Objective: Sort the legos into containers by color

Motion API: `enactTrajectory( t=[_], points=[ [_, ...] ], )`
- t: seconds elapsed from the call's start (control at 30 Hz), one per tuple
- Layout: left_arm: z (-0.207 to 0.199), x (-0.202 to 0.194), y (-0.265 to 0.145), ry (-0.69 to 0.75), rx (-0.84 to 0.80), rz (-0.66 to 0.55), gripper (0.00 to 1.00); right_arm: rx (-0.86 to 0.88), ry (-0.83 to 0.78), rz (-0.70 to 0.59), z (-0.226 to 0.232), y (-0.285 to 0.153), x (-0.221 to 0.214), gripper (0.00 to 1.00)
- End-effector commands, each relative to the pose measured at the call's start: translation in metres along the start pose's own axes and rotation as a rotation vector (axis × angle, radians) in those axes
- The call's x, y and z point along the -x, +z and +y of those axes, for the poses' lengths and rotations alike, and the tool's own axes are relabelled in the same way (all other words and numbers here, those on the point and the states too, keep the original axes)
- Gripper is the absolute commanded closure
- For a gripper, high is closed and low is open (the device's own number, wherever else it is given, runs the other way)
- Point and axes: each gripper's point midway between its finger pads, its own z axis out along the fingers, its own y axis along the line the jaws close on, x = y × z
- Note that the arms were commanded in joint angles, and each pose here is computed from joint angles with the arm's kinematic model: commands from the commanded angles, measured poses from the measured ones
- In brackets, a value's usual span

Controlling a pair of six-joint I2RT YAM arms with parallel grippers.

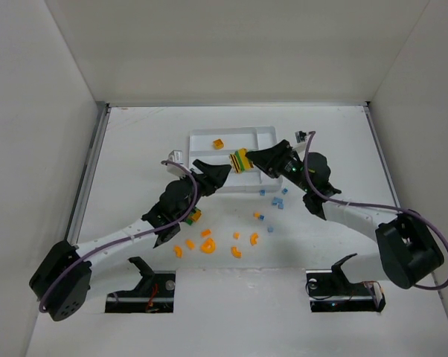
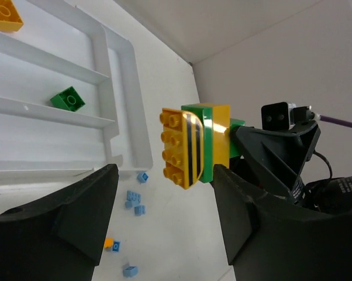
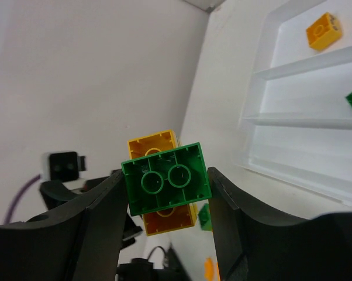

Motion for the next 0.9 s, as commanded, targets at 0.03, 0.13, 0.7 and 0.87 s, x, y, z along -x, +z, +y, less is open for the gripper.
enactTrajectory(
  t=[0.03, 0.13, 0.7, 0.87],
  points=[
    [-0.039, 0.027, 0.001, -0.13, -0.155, -0.106, 0.36, 0.188, 0.155, -0.04, 0.046, -0.001, 0.016, 0.54],
    [-0.042, 0.03, 0.001, -0.145, -0.178, -0.122, 0.37, 0.209, 0.206, -0.058, 0.049, 0.002, 0.02, 0.55],
    [-0.051, 0.041, 0.004, -0.213, -0.26, -0.181, 0.42, 0.28, 0.377, -0.044, 0.067, 0.008, 0.005, 0.55],
    [-0.052, 0.046, 0.003, -0.225, -0.267, -0.197, 0.49, 0.285, 0.407, -0.035, 0.066, 0.011, -0.002, 0.55]
  ],
)
